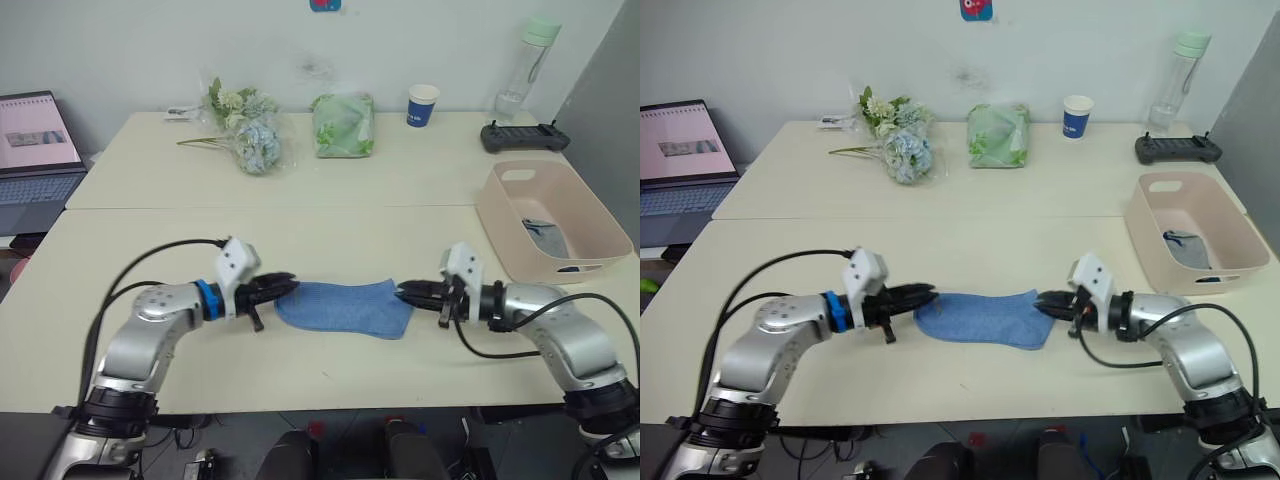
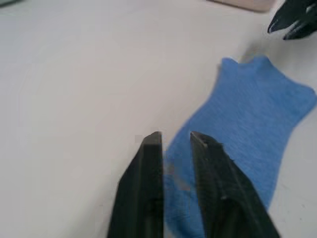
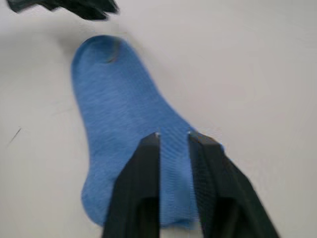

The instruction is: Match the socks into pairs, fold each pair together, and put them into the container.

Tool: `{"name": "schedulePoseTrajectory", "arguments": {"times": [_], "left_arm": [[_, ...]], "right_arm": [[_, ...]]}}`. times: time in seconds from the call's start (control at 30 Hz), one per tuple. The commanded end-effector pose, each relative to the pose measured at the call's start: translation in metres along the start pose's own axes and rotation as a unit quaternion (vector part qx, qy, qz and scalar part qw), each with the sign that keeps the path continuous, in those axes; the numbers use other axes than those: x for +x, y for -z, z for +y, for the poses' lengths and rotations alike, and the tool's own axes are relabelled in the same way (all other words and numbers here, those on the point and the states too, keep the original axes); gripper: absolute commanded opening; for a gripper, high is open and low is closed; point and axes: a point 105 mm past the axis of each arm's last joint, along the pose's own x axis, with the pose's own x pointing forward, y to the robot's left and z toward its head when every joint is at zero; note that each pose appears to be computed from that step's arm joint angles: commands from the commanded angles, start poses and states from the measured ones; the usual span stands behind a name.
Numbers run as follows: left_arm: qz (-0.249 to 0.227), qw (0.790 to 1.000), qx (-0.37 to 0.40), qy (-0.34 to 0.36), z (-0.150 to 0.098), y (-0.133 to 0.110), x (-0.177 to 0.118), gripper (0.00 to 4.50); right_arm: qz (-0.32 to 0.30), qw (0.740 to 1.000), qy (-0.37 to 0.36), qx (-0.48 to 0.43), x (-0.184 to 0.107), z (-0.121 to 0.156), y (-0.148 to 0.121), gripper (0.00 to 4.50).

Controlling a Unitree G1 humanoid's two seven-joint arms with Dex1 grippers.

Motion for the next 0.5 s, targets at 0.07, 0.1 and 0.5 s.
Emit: {"name": "schedulePoseTrajectory", "arguments": {"times": [0.07,0.1,0.5], "left_arm": [[0.000,0.999,-0.026,-0.021,0.004,0.003,-0.008,2.56],[0.003,0.999,-0.035,-0.023,0.001,0.007,-0.007,2.85],[0.059,0.995,-0.083,-0.006,-0.021,0.042,-0.001,3.23]], "right_arm": [[0.000,0.999,0.034,0.012,-0.002,-0.006,-0.001,2.73],[0.009,0.999,0.036,0.017,0.000,-0.005,0.005,3.05],[0.076,0.994,-0.006,0.077,0.016,0.015,0.030,3.19]]}}
